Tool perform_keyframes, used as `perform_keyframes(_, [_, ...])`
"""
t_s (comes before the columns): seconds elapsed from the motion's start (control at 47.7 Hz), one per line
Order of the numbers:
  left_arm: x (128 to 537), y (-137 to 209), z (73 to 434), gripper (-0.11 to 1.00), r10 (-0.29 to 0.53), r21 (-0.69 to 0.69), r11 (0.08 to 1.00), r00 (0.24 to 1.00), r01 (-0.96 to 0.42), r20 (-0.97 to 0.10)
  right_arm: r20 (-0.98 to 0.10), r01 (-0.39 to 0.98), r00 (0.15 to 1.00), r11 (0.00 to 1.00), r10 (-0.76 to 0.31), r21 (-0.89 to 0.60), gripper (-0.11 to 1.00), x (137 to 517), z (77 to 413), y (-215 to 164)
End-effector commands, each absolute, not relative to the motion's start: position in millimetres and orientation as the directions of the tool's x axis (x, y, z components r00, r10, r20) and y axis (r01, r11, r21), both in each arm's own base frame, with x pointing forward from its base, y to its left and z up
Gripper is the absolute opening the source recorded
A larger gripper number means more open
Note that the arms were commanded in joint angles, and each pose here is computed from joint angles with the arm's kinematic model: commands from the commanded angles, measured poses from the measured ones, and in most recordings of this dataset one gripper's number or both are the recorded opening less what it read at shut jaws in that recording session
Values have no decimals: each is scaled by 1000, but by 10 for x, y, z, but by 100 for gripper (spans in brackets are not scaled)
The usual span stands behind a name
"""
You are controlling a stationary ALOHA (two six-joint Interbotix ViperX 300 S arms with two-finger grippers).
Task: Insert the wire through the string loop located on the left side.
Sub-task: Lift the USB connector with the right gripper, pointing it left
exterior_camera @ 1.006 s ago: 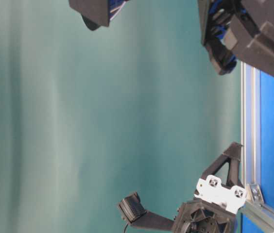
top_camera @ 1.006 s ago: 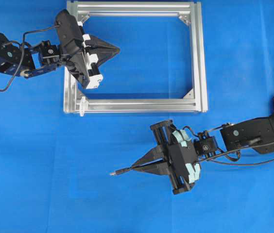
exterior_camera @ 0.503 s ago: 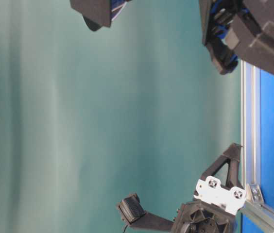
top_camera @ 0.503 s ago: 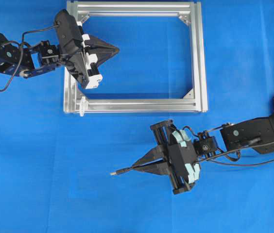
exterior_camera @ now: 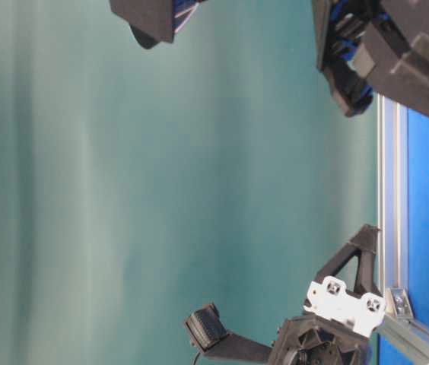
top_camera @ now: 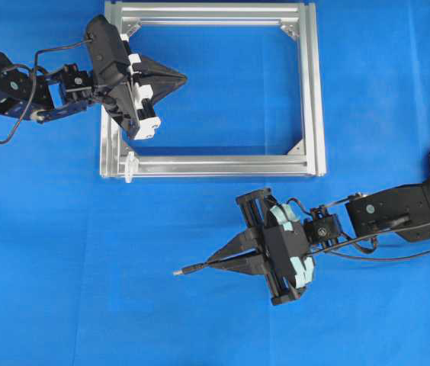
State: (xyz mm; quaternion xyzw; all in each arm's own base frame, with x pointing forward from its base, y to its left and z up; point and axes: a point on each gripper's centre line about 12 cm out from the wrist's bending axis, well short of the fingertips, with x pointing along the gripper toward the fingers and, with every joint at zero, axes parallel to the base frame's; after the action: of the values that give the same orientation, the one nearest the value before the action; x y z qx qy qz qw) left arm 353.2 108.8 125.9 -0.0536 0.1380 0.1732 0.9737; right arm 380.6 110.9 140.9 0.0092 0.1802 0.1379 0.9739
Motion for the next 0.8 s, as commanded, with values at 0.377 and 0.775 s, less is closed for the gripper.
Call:
perform_keyframes(0.377, [3548,1097,1402,0,326,-58,935,913,-349,-244,-305,-267,912,961,275,67,0,3839,1566,1112])
perform_keyframes(0.775, [3543,1097,1398,0,327,-59,935,913,-350,-246,-307,-163,936,984,175,67,0,3928,1563,693])
